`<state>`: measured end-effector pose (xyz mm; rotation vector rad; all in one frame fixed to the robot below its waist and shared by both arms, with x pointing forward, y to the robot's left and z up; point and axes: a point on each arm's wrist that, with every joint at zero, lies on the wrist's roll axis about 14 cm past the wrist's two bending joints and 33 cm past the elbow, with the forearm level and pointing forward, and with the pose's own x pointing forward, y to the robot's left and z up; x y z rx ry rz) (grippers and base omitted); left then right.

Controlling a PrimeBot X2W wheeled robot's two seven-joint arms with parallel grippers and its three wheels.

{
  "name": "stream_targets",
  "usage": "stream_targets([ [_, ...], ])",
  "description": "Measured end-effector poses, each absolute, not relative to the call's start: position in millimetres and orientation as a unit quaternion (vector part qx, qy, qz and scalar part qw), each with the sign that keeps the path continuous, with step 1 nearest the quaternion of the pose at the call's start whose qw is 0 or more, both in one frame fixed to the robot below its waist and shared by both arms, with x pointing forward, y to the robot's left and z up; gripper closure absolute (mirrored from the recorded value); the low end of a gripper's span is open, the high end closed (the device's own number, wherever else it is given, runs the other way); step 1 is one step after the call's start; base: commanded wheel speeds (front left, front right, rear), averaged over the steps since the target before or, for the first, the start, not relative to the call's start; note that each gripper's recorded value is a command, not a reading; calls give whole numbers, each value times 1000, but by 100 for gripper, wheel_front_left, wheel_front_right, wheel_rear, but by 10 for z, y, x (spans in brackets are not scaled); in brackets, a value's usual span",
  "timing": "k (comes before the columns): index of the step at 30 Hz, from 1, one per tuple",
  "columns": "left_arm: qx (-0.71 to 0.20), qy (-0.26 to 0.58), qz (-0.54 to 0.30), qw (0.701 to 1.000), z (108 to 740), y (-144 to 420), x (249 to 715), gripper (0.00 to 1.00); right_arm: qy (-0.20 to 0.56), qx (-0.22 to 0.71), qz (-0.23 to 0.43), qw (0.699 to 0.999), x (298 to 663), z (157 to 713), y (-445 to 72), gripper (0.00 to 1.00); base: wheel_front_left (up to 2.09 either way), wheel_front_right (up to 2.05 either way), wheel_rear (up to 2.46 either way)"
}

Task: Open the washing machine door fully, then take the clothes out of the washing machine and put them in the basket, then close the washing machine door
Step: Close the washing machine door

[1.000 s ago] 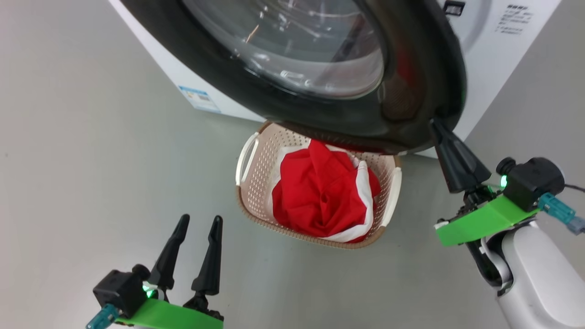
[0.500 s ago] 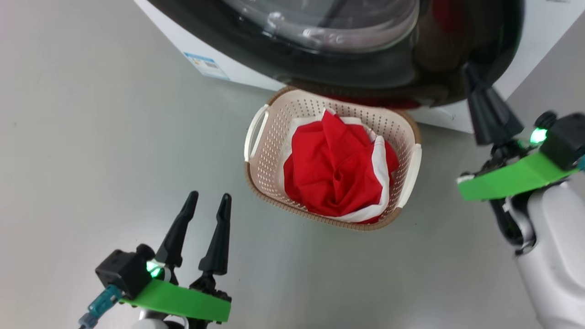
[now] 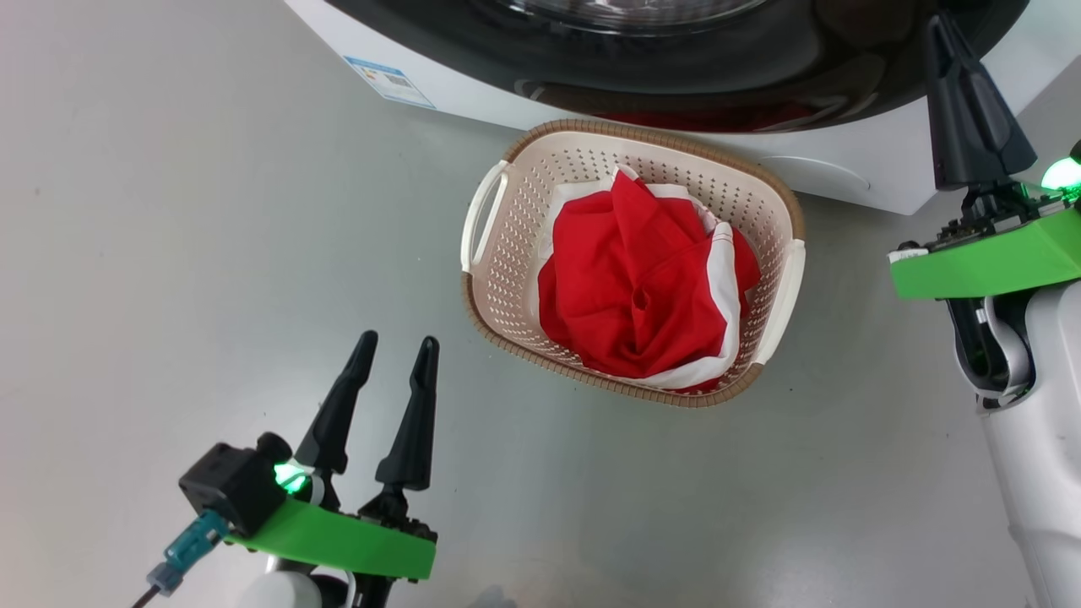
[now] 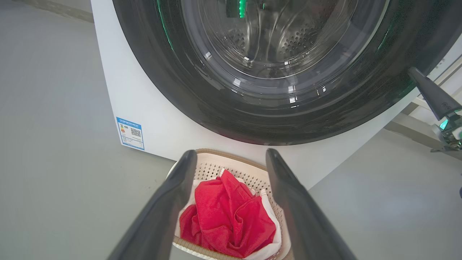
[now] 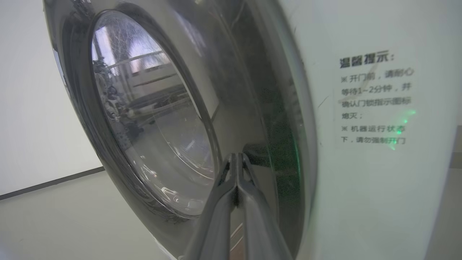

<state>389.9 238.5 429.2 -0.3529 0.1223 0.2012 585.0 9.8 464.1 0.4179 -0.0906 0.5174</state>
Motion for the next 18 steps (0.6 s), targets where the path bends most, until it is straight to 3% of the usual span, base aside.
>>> stream_targets([
  [11, -174, 50, 94, 979, 4365, 2375, 3946, 0, -57, 208, 257, 942, 5871, 4767, 132, 100, 0, 0, 0],
  [18, -179, 42, 90, 979, 4424, 2352, 3924, 0, -43, 196, 268, 942, 5681, 4772, 154, 100, 0, 0, 0],
])
